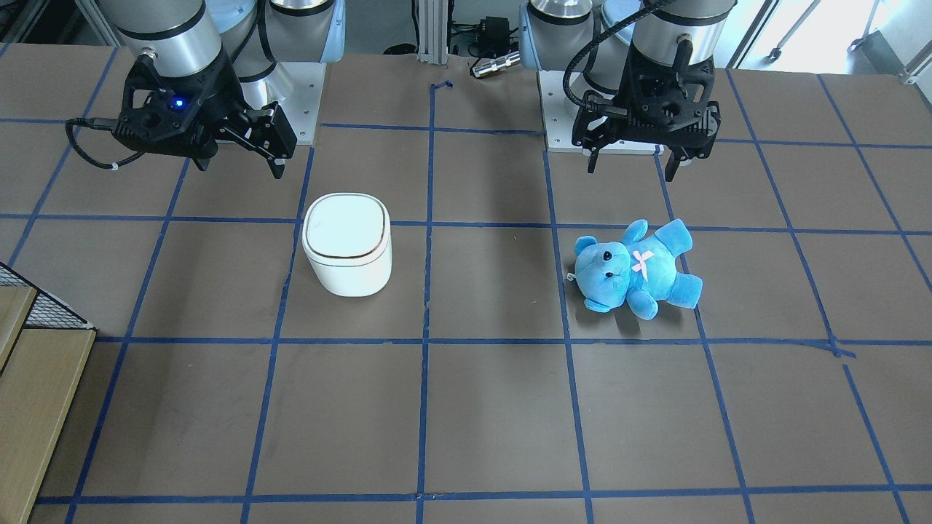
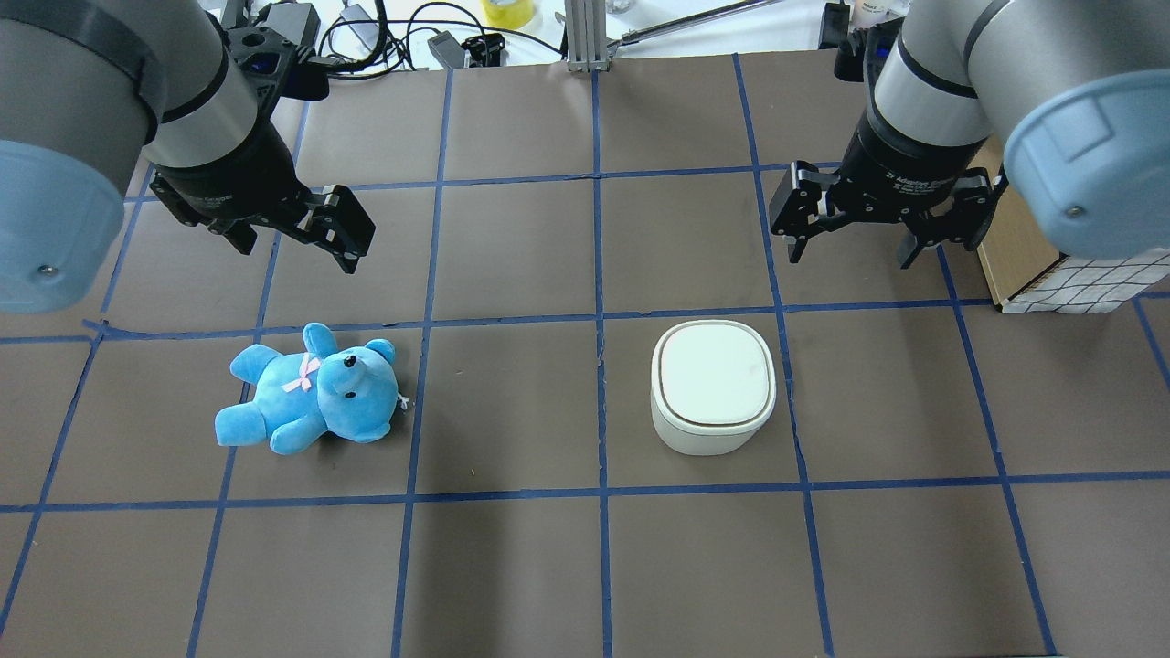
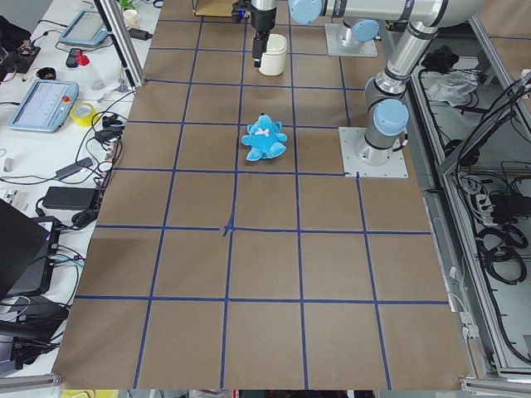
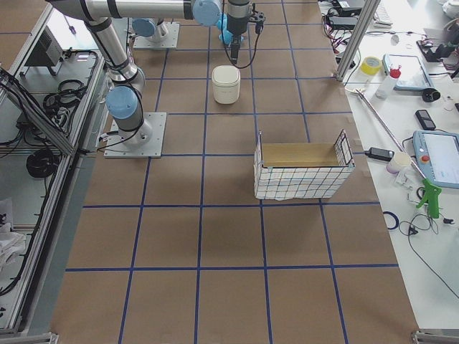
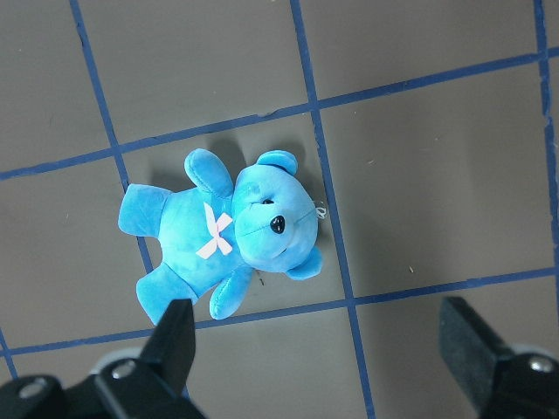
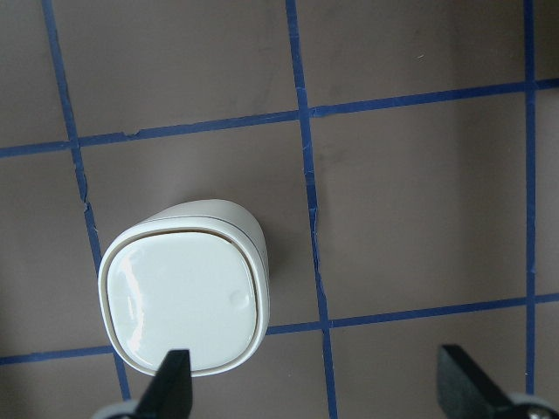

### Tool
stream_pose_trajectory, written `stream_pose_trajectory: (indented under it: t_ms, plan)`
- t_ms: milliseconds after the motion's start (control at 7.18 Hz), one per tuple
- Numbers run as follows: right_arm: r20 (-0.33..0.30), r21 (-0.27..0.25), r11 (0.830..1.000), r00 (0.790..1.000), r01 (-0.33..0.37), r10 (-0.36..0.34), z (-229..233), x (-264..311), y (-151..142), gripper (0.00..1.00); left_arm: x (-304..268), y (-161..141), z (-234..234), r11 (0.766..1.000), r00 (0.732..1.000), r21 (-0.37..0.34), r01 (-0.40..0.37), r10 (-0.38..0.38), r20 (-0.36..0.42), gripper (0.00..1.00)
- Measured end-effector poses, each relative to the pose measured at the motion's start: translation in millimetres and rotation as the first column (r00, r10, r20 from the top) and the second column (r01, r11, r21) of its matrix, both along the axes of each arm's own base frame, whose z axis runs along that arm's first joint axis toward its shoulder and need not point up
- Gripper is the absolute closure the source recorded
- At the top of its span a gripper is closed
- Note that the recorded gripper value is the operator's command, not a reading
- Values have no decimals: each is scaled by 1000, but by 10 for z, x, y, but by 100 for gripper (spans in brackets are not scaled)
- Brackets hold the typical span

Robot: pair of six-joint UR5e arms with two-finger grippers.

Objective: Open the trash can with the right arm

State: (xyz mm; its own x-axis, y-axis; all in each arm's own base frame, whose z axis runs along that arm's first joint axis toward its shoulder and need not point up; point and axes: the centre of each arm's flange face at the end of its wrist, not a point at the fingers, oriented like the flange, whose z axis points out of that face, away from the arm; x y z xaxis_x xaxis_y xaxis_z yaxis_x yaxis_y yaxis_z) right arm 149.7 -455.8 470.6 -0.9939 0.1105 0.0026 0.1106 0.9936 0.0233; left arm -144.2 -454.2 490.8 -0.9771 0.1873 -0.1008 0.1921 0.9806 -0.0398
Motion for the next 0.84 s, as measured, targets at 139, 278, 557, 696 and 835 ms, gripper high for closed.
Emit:
stream_pose_trajectory:
  t_ms: [139,278,557,696,835]
  plan:
    - [0,-1,1000,1000,0,0,0,0,-1,0,0,0,0,1000,1000,0,0,0,0,0]
    - [1,-1,1000,1000,0,0,-2,1,-5,0,0,0,0,1000,1000,0,0,0,0,0]
    - [3,-5,1000,1000,0,0,2,3,-9,0,0,0,0,1000,1000,0,0,0,0,0]
    - [4,-7,1000,1000,1,-1,3,4,-12,0,0,0,0,1000,1000,0,0,0,0,0]
    - [4,-9,1000,1000,0,0,5,4,-13,0,0,0,0,1000,1000,0,0,0,0,0]
